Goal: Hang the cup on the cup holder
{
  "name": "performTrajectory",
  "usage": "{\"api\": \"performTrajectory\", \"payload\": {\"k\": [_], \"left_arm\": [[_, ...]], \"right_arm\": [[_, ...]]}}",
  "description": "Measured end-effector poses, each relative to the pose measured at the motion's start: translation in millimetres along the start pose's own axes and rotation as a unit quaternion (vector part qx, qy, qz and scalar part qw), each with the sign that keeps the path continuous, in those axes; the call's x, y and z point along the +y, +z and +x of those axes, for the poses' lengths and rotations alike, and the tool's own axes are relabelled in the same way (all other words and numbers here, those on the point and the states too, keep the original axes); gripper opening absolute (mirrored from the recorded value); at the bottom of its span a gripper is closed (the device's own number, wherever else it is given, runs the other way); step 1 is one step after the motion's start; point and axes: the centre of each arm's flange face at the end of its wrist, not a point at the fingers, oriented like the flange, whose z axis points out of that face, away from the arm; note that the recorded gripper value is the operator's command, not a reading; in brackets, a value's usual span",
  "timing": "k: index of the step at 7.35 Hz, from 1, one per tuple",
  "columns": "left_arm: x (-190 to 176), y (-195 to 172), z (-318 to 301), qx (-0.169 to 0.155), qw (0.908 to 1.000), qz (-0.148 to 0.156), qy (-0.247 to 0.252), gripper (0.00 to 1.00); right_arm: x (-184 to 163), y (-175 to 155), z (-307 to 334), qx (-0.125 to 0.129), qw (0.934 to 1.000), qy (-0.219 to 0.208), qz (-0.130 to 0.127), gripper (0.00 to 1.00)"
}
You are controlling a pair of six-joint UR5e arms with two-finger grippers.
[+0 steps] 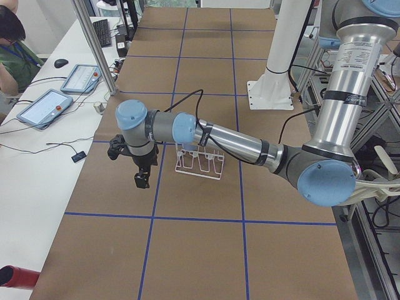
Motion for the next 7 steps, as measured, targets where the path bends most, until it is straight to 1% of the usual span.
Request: {"api": "performTrajectory", "payload": {"k": [1, 4, 6, 7], "left_arm": [[9, 8, -16, 0.001, 1.0, 0.0, -0.003, 0.98], [44, 38, -44, -0.003, 0.9997, -0.017, -0.018, 0.98], [50, 46, -52, -0.022, 0.9993, -0.022, -0.02, 0.98], [50, 47, -52, -0.026, 0.9992, -0.024, -0.02, 0.98]], "right_arm": [[3, 1, 5, -0.006, 1.0, 0.006, 0.001, 1.0], [7, 1, 10, -0.017, 0.9998, 0.012, 0.005, 1.0], [9, 0, 11, -0.032, 0.9993, 0.019, 0.009, 1.0], [10, 1, 11, -0.039, 0.9989, 0.023, 0.01, 1.0]]}}
